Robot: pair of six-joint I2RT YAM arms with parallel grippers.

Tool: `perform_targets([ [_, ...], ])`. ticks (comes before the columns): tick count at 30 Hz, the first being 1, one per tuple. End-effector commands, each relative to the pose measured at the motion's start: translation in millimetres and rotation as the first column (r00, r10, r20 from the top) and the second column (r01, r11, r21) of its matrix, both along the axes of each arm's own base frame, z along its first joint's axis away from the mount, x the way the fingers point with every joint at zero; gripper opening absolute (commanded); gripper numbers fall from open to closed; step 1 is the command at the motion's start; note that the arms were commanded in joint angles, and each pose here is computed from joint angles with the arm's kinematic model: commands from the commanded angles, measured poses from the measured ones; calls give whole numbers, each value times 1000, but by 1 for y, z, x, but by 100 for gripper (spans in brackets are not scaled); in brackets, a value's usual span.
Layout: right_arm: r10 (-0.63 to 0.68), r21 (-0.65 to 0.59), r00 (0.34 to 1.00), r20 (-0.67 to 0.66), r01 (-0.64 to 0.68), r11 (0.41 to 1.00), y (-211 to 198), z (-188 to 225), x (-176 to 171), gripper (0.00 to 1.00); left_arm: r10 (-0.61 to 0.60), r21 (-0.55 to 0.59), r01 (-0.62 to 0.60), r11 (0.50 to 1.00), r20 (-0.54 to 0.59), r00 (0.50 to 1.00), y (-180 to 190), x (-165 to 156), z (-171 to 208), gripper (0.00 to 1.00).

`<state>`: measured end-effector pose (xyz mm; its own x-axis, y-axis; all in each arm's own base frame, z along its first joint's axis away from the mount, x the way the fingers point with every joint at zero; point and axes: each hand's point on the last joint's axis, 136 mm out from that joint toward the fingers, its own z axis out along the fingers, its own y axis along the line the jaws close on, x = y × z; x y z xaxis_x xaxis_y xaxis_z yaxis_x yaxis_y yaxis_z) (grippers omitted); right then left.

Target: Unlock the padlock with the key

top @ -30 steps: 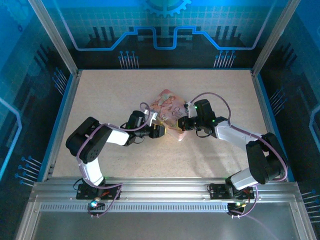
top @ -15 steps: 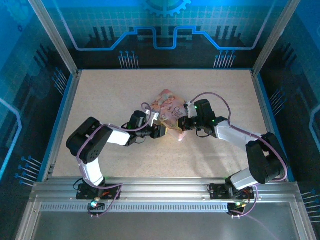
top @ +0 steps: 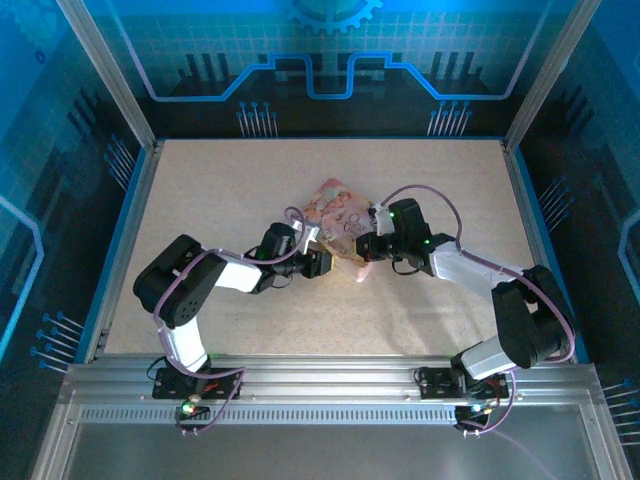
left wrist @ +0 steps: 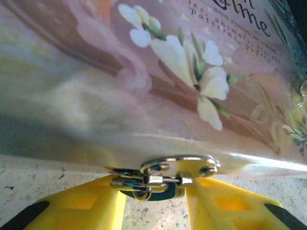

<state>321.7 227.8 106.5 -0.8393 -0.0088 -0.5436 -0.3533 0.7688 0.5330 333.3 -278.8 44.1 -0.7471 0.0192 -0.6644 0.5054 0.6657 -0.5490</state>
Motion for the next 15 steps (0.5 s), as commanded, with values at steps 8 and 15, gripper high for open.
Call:
perform_targets([
  [8,4,-7,1000,17,-4,1000,-1,-1,-1,0,41,-59,-41,997,0,999,-7,9,15,40],
  [15,5,-3,1000,21,-4,1000,-1,1,-1,0,51,-70,-51,996,2,999,-8,12,19,38],
])
